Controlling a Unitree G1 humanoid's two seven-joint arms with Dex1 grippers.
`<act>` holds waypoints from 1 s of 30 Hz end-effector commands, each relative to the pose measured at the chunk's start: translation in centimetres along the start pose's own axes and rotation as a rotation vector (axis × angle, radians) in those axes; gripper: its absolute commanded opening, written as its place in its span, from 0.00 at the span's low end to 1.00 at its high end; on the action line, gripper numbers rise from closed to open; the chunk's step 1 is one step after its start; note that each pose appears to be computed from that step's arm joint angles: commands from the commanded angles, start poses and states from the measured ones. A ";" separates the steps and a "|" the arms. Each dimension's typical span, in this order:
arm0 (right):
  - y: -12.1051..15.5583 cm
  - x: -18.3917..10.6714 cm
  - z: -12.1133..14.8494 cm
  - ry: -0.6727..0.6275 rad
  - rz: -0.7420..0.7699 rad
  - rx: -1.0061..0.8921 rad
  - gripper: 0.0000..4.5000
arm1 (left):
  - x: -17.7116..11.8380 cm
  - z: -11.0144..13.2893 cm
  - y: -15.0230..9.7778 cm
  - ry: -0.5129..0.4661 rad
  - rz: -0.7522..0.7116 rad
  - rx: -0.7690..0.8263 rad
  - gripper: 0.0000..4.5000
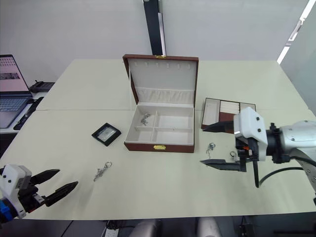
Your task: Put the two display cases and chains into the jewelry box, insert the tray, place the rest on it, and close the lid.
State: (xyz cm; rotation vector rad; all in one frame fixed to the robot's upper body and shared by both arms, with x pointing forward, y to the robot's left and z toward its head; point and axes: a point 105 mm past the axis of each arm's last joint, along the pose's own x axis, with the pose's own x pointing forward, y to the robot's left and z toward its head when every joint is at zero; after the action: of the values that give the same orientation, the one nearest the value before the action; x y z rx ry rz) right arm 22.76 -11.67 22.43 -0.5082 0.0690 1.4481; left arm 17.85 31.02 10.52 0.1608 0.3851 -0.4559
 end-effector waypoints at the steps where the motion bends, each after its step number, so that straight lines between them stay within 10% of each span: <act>1: 0.9 1.2 0.9 -0.043 0.105 0.003 1.00 | 0.0 0.5 -0.8 -0.023 0.006 0.018 0.99; 22: 2.5 3.8 0.4 -0.046 0.142 0.013 1.00 | 8.2 -2.4 -2.8 0.098 0.002 0.016 0.99; 30: 2.5 3.6 0.5 -0.043 0.140 0.009 1.00 | 7.5 -2.9 -3.2 0.179 -0.007 -0.001 0.53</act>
State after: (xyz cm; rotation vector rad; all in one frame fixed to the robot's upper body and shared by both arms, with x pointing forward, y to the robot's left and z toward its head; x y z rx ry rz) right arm 21.16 -8.14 20.35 -0.4394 0.1128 1.5924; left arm 22.79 25.32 6.04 0.2174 0.4718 -0.4664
